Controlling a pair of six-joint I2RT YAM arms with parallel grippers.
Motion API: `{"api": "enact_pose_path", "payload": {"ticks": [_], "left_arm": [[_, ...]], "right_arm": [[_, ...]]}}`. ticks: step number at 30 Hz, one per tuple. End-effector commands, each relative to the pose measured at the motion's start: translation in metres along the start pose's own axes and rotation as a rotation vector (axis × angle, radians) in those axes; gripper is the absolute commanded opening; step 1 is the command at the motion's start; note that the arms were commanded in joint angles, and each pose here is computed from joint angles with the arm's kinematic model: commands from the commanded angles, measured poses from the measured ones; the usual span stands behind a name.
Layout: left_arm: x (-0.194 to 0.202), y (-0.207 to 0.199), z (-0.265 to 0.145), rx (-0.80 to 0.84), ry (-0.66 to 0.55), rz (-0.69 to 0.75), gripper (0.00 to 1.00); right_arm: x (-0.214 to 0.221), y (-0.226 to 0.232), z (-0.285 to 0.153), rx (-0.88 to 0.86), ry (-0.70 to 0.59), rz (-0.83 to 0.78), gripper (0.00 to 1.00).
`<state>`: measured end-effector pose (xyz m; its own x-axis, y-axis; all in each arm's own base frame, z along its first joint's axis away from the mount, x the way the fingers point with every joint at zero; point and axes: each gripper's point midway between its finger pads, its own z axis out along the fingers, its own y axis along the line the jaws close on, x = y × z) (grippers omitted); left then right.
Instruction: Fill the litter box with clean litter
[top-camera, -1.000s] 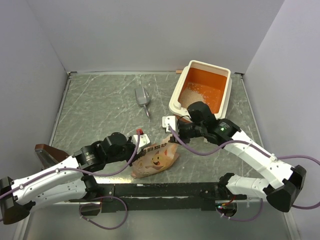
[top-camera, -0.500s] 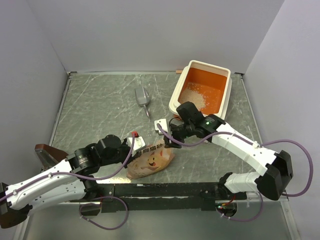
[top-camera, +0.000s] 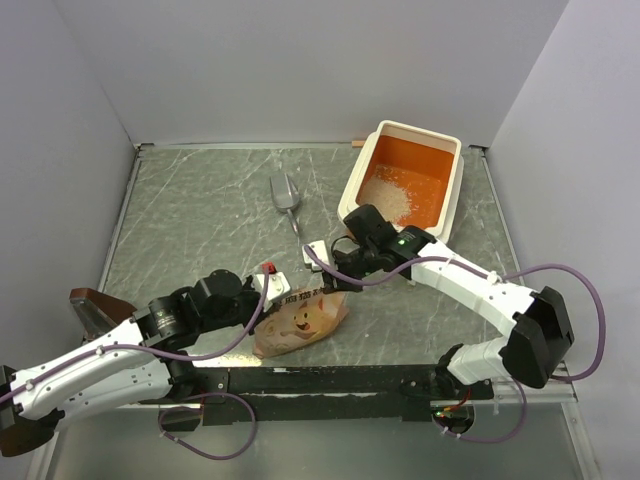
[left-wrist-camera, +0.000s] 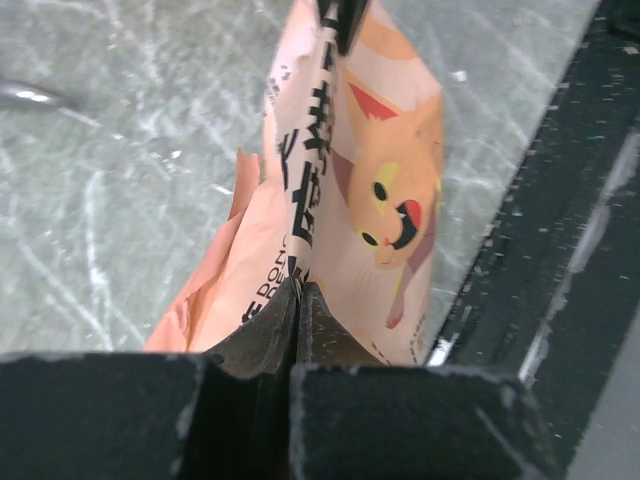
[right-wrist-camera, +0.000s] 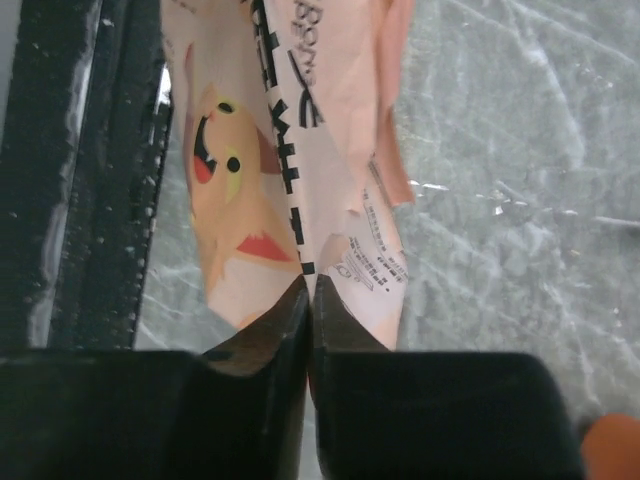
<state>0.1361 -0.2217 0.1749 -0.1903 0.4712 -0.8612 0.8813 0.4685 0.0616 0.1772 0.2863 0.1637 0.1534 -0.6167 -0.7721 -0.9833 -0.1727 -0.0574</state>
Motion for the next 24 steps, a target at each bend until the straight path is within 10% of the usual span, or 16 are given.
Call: {"api": "enact_pose_path", "payload": {"ticks": [1, 7, 22, 24], "left_arm": [[-0.052, 0.045, -0.013, -0.235, -0.16, 0.042, 0.01], [-0.076, 0.087, -0.015, -0.409, -0.178, 0.152, 0.01], [-0.063, 0.091, 0.016, -0.208, -0.149, 0.133, 0.01], [-0.056, 0.087, 0.017, -0.193, -0.148, 0.119, 0.01]], "right_arm": [[-0.005, -0.007, 0.002, -0.019, -0.007, -0.01, 0.0], [-0.041, -0.054, -0.02, 0.207, -0.059, -0.079, 0.0], [-0.041, -0.014, -0.02, 0.194, -0.187, 0.033, 0.0], [-0.037, -0.021, -0.018, 0.214, -0.166, 0.072, 0.23]]}}
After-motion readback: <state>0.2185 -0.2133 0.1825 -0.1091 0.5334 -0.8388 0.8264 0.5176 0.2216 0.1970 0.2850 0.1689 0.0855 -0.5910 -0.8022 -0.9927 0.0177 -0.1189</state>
